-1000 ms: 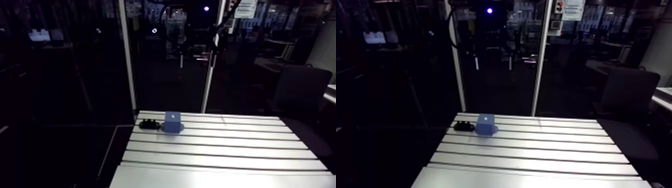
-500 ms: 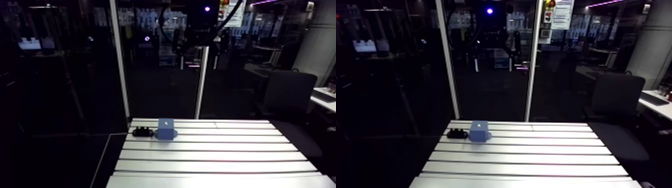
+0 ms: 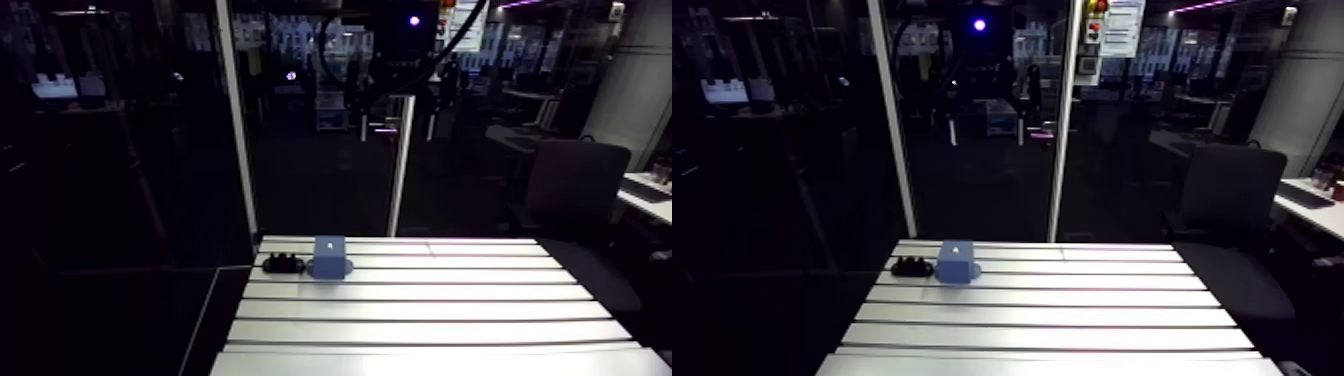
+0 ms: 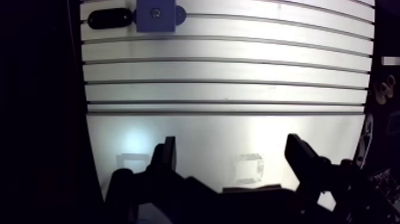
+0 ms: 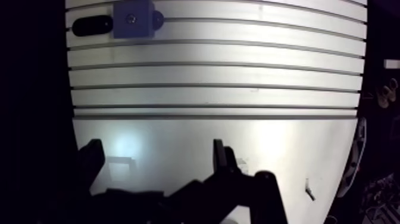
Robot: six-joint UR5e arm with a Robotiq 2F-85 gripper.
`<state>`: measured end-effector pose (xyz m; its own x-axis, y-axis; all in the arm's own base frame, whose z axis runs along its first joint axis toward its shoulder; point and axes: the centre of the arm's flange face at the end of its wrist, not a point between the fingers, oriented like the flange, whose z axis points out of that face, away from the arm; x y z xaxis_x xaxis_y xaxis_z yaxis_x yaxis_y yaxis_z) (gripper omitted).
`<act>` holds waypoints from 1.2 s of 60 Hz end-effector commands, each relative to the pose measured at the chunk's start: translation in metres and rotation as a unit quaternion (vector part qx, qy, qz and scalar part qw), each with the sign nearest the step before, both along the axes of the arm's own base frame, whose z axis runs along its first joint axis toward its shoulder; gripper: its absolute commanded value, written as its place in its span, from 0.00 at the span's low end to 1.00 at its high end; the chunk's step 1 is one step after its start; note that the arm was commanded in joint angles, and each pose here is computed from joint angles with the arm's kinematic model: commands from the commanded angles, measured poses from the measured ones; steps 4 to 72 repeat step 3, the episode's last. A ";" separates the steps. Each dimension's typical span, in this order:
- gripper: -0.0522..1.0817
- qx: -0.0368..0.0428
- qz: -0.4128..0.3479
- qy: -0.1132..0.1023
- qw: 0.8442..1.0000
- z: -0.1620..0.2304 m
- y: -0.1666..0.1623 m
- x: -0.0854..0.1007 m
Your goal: Pick up the M10 bolt and insert it into the hex recess until seated.
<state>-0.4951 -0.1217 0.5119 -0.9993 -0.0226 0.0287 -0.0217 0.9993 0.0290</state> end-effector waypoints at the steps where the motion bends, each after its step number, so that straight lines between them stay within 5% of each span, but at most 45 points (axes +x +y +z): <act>1: 0.05 -0.001 -0.001 -0.001 1.000 -0.002 0.000 0.000; 72: 0.05 -0.001 -0.001 -0.001 1.000 -0.002 0.000 0.000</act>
